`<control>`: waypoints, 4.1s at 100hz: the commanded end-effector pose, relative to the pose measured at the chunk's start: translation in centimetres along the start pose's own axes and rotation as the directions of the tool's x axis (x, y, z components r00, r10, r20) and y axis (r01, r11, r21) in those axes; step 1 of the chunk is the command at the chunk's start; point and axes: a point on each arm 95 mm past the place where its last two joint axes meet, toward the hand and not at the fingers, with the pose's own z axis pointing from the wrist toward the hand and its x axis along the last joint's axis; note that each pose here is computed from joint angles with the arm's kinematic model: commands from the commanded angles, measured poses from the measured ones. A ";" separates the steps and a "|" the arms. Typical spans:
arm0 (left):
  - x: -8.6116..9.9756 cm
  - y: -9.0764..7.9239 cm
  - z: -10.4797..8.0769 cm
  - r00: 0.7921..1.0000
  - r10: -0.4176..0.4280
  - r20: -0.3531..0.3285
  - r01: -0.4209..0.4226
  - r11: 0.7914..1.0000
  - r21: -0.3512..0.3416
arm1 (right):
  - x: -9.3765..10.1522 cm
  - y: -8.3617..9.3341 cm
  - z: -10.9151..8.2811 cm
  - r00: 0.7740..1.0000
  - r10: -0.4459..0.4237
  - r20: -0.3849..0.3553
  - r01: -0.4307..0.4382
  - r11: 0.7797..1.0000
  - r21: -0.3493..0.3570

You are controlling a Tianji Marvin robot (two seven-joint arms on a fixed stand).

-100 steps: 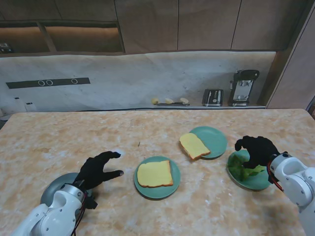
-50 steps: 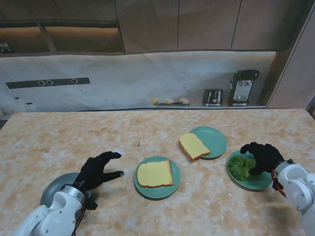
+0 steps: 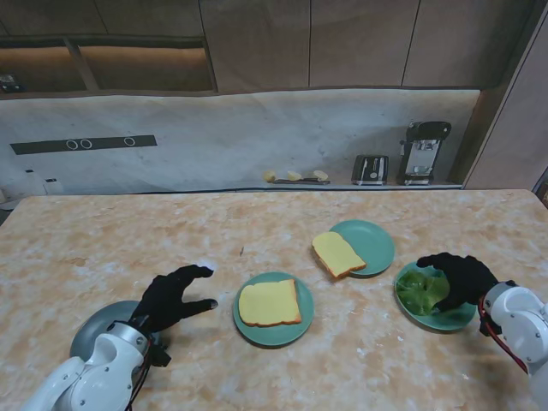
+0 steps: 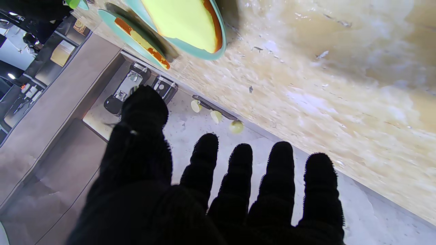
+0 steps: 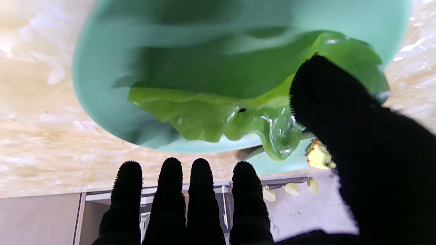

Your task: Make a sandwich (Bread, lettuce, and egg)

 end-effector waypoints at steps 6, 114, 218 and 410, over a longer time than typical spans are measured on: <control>0.3 0.3 0.0 1.000 0.000 0.001 0.000 1.000 -0.021 | 0.0 -1.1 0.3 1.000 0.003 -0.003 -0.002 0.998 0.059; 0.5 0.2 0.0 0.999 0.024 0.029 -0.024 0.999 -0.028 | 1.3 -4.4 1.9 0.999 -0.042 0.001 0.042 0.999 -0.026; 0.3 -0.2 -0.2 0.999 0.028 0.034 -0.028 1.000 0.002 | 4.2 -0.3 1.8 0.983 0.119 -0.144 -0.155 0.947 -0.282; -0.7 -0.5 -1.7 0.999 0.015 0.050 -0.017 0.999 0.034 | 30.9 -1.9 10.1 0.824 0.224 -0.521 -0.268 0.963 -0.009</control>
